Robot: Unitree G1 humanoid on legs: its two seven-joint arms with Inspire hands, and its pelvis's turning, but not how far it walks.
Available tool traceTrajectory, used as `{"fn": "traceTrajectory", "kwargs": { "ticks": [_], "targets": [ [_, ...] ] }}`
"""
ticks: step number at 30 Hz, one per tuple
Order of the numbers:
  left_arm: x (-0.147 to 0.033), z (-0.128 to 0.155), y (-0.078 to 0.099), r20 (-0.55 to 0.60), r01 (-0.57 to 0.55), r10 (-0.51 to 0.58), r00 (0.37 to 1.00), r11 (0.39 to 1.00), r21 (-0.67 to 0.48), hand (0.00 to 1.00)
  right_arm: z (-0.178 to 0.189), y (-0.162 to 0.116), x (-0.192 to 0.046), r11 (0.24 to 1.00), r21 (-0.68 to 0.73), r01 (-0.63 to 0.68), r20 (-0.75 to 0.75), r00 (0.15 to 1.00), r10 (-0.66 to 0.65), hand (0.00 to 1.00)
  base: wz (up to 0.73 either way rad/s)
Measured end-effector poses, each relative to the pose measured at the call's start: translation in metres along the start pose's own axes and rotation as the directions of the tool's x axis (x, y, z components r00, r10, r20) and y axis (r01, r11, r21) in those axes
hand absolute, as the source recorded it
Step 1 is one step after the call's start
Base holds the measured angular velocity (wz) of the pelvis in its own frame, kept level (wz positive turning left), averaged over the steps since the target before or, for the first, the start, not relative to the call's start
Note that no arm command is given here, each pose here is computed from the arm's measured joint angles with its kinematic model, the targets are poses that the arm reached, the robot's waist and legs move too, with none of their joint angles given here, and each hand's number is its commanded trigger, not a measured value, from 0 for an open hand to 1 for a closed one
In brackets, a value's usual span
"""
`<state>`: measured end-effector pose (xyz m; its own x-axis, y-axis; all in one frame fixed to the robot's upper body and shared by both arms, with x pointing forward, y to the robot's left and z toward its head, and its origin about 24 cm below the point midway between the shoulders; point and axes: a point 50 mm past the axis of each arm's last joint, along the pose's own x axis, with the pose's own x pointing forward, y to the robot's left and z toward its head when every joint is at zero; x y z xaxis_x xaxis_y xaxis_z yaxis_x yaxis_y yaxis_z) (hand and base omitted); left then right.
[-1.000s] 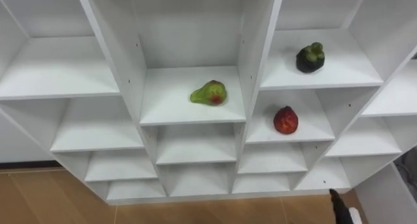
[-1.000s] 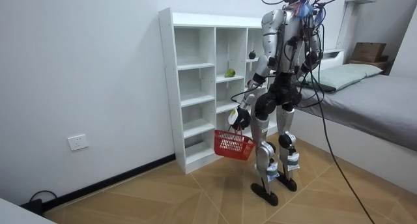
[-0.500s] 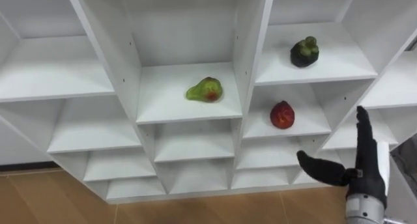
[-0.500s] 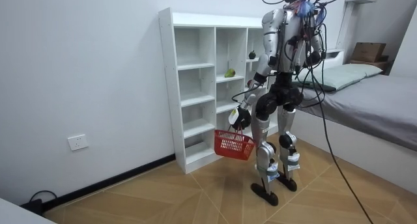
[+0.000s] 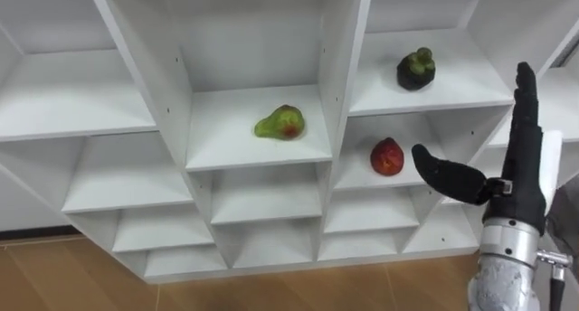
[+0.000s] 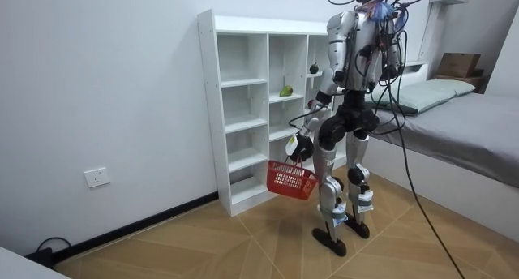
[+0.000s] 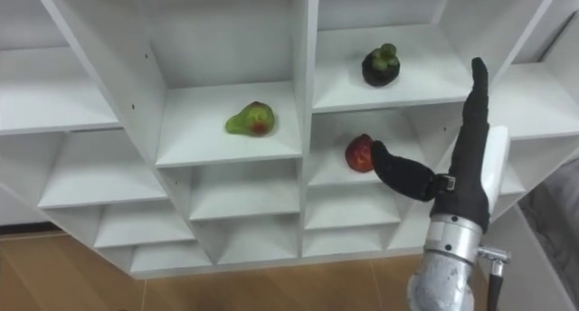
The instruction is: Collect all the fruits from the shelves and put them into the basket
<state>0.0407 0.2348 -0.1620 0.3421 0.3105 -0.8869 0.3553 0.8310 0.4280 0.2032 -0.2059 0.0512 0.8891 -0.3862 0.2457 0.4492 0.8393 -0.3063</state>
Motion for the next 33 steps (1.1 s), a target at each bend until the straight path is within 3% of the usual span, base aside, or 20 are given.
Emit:
{"fn": "traceTrajectory", "kwargs": {
  "ticks": [9, 22, 26, 33],
  "targets": [
    [0.001, -0.009, 0.008, -0.032, 0.011, -0.010, 0.999, 1.000, 0.029, 1.00, 0.020, -0.004, 0.031, 0.997, 0.072, 0.012, 0.089, 0.996, -0.019, 0.00, 0.08],
    [0.000, -0.014, 0.005, -0.081, 0.065, -0.061, 0.995, 0.997, 0.040, 1.00, 0.006, -0.008, 0.055, 0.988, 0.157, 0.011, -0.031, 1.000, -0.006, 0.00, 0.03],
    [0.001, -0.013, 0.007, -0.080, 0.058, -0.054, 0.995, 0.997, 0.048, 1.00, 0.003, -0.005, 0.072, 0.992, 0.127, 0.011, -0.041, 0.999, -0.005, 0.00, 0.12],
    [0.001, -0.009, 0.009, -0.073, 0.052, -0.049, 0.996, 0.997, 0.048, 1.00, -0.004, -0.002, 0.078, 0.995, 0.094, -0.024, -0.081, 0.996, 0.032, 0.00, 0.09]
  ]
}}
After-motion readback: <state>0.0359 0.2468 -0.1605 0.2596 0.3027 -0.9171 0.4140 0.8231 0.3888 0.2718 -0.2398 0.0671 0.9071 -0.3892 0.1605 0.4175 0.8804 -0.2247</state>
